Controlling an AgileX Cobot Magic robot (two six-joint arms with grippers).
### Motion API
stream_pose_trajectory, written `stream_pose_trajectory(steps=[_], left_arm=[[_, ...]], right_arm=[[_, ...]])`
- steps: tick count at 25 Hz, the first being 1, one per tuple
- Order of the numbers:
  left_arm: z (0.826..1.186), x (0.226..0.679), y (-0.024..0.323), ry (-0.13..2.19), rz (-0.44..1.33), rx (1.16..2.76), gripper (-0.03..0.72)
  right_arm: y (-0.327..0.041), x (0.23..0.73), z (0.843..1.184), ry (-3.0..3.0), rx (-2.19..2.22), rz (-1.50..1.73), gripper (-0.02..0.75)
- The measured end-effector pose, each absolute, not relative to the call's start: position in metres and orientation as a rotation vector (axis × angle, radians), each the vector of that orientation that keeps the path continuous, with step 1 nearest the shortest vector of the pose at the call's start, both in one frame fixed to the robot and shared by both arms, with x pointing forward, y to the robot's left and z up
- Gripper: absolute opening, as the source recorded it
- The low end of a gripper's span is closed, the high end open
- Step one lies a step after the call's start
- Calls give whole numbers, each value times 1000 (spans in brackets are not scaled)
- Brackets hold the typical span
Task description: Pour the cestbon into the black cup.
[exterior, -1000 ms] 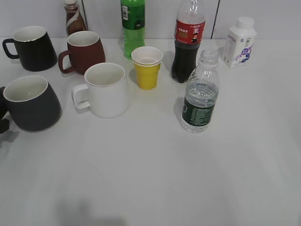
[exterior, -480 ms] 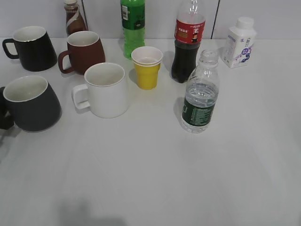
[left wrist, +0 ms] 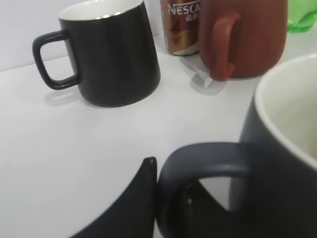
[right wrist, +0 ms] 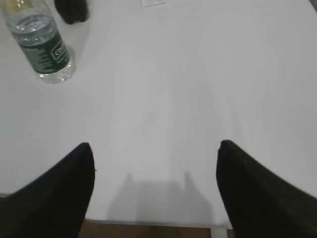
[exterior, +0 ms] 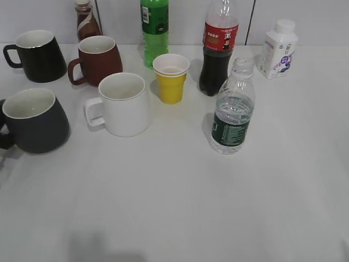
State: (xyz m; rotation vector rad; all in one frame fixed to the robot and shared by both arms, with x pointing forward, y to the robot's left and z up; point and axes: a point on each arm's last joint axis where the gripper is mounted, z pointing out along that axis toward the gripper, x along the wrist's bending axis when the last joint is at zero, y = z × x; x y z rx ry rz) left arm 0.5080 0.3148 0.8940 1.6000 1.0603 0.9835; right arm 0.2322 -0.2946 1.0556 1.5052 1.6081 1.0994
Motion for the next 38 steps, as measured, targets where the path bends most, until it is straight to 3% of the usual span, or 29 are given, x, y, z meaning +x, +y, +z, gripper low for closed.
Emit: stream_pose_trajectory(steps=[7,14,18,23,32,38], left_arm=[[918,498,313,1003,1049,1570,48],[942,488,311,983,1067,1486,48],[962,484,309,943,1094,1422,48],[980,476,305,880,1099,1403,48],[989,470,300,826,1071,1415,47],[989,470,298,813,1062,1426,47]], right_arm=[[-288,245,1068,1650,1423,1142,535],[-282,301,1110,1422,1154,1318,520],[-279,332,1117,1357,1158,1391,501],[-274,355,1105,1329,1262,1486,489],[-239,342,1055,1668,1139,1594,477],[-237,343,1021,1691,1231,1549,404]])
